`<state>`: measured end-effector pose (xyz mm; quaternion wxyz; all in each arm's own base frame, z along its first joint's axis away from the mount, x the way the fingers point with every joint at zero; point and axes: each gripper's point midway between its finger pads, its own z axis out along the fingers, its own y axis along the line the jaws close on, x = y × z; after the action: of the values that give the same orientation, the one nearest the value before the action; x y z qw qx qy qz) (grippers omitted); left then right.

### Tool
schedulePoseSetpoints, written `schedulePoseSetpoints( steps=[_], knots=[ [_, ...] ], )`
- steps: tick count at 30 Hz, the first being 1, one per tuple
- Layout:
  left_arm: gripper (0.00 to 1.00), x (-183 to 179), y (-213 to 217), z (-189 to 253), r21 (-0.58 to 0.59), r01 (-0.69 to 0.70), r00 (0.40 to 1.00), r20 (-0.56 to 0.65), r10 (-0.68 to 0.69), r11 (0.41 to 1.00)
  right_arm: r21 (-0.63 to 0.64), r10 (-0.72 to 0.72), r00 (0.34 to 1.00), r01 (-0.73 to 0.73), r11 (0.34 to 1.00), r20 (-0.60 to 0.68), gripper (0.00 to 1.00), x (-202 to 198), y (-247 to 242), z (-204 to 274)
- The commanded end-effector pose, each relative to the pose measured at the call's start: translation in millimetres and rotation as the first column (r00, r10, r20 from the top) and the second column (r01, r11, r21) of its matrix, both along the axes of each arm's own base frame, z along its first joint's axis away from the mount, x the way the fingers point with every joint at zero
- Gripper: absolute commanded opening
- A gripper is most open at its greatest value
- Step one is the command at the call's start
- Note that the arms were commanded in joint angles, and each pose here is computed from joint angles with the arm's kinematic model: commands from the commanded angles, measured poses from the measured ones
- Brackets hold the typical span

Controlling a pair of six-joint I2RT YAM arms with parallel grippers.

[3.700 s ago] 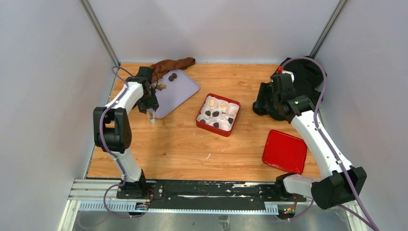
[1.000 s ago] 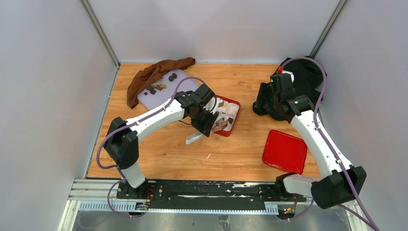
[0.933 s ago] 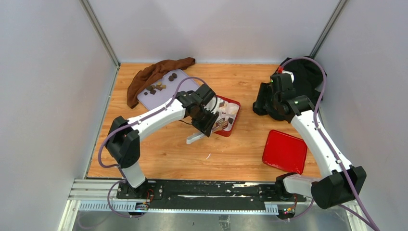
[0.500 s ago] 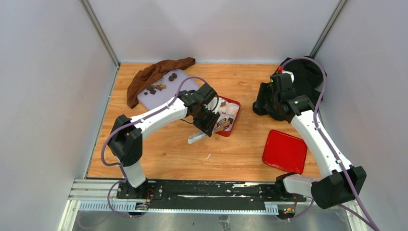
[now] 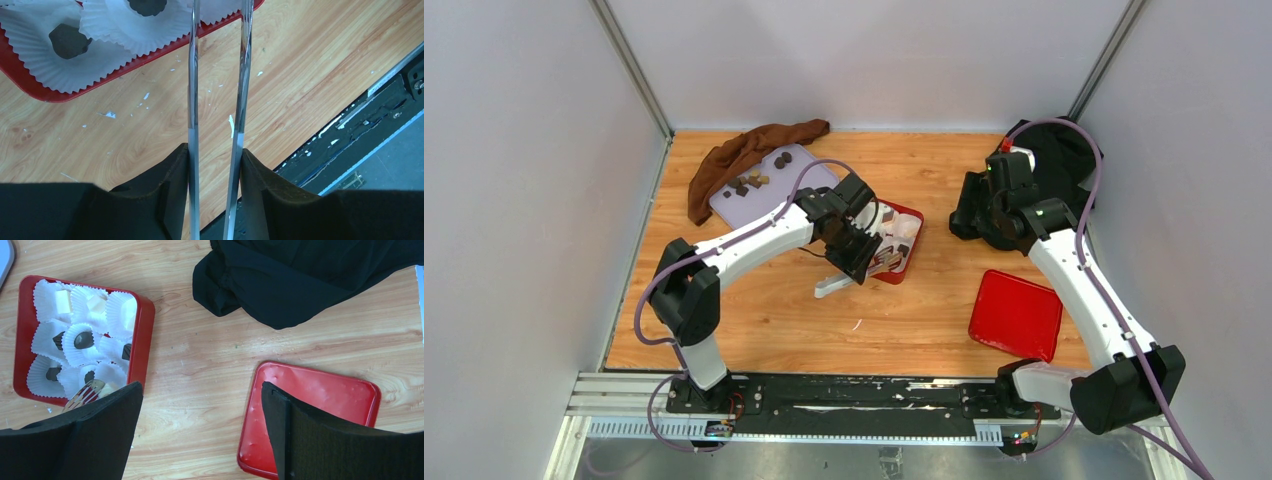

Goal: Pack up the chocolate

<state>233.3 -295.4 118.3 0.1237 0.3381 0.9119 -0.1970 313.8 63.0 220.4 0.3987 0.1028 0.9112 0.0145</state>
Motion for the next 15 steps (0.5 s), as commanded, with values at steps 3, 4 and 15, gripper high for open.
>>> schedulePoseSetpoints(
  steps=[3, 4, 15],
  knots=[
    [0.43, -1, -5, 9, -0.026, 0.014, 1.0, 0.002, -0.014, 1.0, -0.013, -0.017, 1.0, 0.017, 1.0, -0.013, 0.92, -3, -6, -1],
    [0.43, -2, -5, 9, -0.03, 0.016, 1.0, -0.001, -0.016, 0.999, -0.011, -0.016, 1.0, 0.016, 1.0, -0.012, 0.92, -3, -5, -1],
    [0.09, -5, 2, 36, -0.063, 0.02, 0.998, 0.059, -0.017, 0.998, -0.008, -0.01, 1.0, 0.01, 1.0, 0.001, 0.92, -4, -5, 4]
  ],
)
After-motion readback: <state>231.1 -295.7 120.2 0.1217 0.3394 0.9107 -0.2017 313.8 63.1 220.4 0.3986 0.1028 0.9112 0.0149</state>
